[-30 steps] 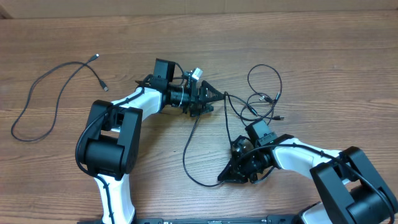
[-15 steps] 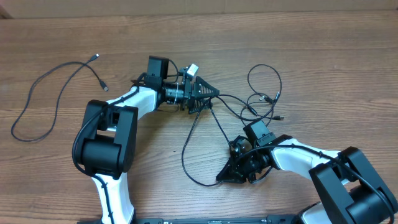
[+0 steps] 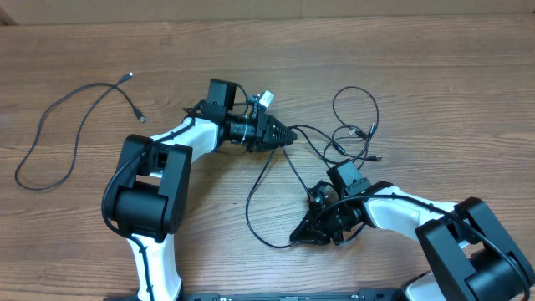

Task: Untangle cables

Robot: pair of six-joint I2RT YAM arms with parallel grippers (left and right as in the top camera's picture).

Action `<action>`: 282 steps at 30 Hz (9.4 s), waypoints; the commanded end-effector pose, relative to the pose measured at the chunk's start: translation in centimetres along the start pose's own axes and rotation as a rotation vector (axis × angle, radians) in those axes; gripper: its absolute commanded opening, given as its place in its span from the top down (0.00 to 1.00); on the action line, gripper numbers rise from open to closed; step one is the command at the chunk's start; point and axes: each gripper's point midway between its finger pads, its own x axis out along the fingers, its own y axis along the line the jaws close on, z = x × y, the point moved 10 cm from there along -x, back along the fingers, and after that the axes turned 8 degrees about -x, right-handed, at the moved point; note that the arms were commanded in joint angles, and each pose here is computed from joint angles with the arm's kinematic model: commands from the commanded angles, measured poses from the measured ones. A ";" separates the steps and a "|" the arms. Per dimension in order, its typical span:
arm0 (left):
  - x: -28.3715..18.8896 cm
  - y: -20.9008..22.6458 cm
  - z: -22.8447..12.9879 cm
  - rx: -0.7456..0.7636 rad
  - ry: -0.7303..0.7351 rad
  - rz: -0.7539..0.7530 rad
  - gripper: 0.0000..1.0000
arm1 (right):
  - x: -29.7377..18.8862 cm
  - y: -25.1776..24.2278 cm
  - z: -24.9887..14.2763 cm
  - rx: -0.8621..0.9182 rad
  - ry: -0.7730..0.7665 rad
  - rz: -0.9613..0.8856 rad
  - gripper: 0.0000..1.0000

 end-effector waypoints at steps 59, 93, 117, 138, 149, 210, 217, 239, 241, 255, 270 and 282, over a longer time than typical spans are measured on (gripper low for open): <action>-14.8 -13.8 -10.5 0.353 -0.550 0.744 0.95 | -10.0 2.7 6.4 0.030 -0.607 -0.388 0.00; -26.3 -2.9 -0.7 0.058 -1.017 1.416 0.94 | -10.1 2.5 6.7 0.023 -0.656 -0.443 0.00; -27.5 -6.7 -4.2 -0.038 -1.004 0.979 0.96 | -10.2 2.6 6.8 0.020 -0.664 -0.443 0.00; -16.8 5.1 -9.1 -0.285 -0.461 0.955 0.96 | -10.2 2.6 6.9 0.015 -0.670 -0.439 0.00; -18.0 9.5 -11.3 -0.358 -0.607 1.388 0.92 | -10.2 2.6 6.9 0.015 -0.669 -0.439 0.00; -25.6 6.4 -11.3 -0.403 -0.988 1.019 0.50 | -10.2 2.6 6.9 0.018 -0.668 -0.444 0.00; -22.4 4.8 -9.9 -0.247 -0.879 0.884 0.84 | -10.2 2.6 6.9 0.016 -0.670 -0.443 0.00; -11.1 1.3 -8.6 0.090 -0.606 0.870 0.87 | -10.2 2.6 6.9 0.018 -0.668 -0.444 0.00; -10.2 1.0 -8.8 0.111 -0.571 0.848 0.87 | -10.2 2.6 6.9 0.018 -0.668 -0.444 0.00; -1.2 -1.7 -10.9 0.282 -0.385 0.713 0.91 | -10.2 2.6 6.9 0.013 -0.673 -0.441 0.00; 3.1 -0.5 -11.0 0.389 -0.372 0.787 0.86 | -9.3 4.2 6.6 -0.169 -0.537 -0.258 0.96; 2.7 -0.4 -10.7 0.380 -0.384 0.789 0.85 | -14.2 5.3 9.4 -0.237 -0.765 -0.218 0.65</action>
